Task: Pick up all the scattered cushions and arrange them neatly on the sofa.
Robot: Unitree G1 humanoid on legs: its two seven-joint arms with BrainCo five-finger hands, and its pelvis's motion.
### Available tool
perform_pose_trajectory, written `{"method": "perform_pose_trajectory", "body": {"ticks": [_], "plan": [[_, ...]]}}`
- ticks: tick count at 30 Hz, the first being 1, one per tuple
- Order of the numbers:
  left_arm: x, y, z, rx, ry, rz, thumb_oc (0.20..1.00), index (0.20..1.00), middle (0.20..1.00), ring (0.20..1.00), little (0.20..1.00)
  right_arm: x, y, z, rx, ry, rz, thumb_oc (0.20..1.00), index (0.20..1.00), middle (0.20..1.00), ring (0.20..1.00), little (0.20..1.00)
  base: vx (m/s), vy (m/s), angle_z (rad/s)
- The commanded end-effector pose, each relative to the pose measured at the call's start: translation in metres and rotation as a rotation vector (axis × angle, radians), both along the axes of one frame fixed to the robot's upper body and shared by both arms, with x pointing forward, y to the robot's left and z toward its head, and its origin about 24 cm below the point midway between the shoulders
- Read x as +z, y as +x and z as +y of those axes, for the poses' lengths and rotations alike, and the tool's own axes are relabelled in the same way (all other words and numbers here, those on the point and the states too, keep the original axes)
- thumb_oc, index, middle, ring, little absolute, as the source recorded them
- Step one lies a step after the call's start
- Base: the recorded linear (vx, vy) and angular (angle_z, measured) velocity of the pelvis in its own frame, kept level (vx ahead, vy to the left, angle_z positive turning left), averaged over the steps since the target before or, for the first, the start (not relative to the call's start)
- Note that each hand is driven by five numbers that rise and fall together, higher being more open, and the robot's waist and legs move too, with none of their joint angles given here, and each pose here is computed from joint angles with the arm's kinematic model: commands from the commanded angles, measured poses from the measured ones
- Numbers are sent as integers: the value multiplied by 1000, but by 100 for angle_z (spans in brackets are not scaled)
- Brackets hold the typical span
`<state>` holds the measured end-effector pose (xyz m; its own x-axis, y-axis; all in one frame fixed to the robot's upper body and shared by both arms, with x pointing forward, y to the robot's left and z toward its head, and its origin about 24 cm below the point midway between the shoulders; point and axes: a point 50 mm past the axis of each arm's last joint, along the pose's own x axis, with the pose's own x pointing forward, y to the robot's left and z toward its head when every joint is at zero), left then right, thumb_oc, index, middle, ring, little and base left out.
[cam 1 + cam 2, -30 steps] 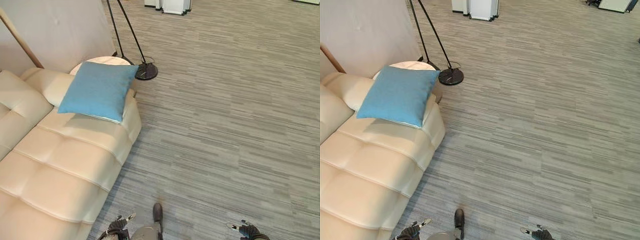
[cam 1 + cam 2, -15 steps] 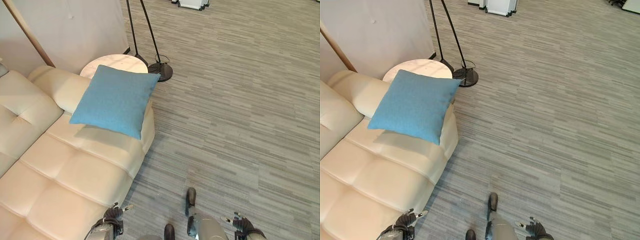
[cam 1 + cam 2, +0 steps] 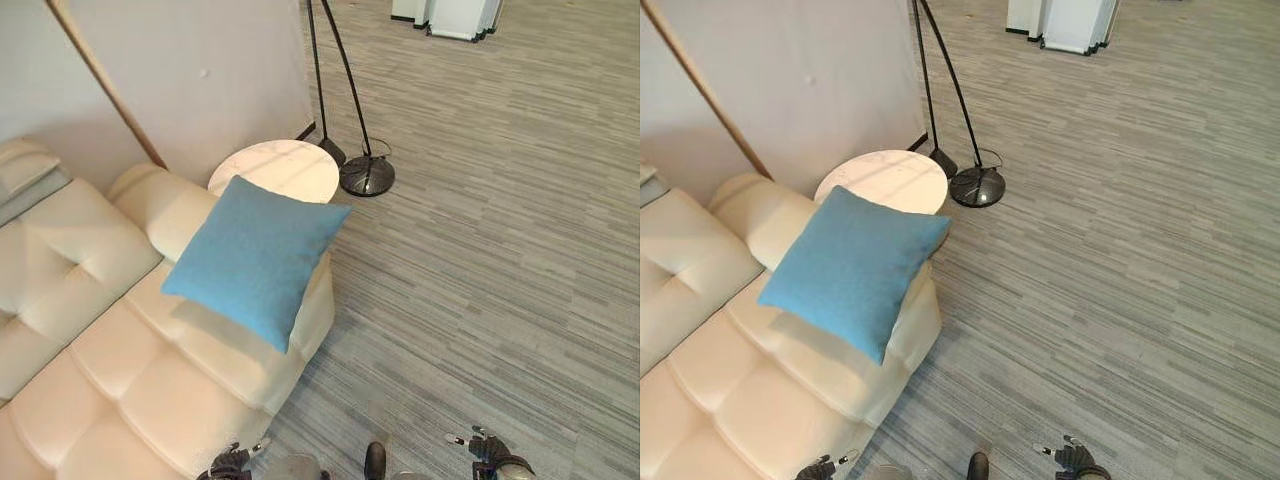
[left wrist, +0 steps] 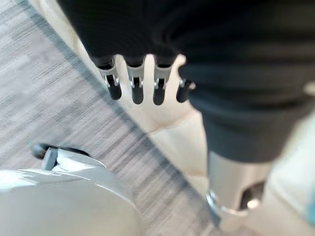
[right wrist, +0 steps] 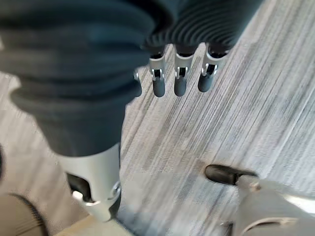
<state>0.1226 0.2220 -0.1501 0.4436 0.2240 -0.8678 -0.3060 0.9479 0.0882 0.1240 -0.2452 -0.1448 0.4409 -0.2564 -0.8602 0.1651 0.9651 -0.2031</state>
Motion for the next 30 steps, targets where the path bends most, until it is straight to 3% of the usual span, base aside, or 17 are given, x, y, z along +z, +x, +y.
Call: {"method": "perform_pose_trajectory", "body": {"ticks": [1, 10, 17, 30], "plan": [[-2, 1, -6, -24, 1, 8, 1000, 1000, 1000, 1000, 1000, 4, -9, -20, 11, -63, 16, 1000, 1000, 1000, 1000, 1000, 255, 5, 49], [-6, -21, 7, 14, 21, 75, 1000, 1000, 1000, 1000, 1000, 4, 5, 2, 135, -43, -18, 1000, 1000, 1000, 1000, 1000, 294, 106, 26], [-3, -15, 14, 22, 38, 56, 1000, 1000, 1000, 1000, 1000, 3, 8, 11, 137, -12, -27, 1000, 1000, 1000, 1000, 1000, 169, 91, 43], [-2, -9, 17, -4, 54, 61, 1000, 1000, 1000, 1000, 1000, -4, -6, 13, 97, 22, 30, 1000, 1000, 1000, 1000, 1000, 153, -213, 63]]}}
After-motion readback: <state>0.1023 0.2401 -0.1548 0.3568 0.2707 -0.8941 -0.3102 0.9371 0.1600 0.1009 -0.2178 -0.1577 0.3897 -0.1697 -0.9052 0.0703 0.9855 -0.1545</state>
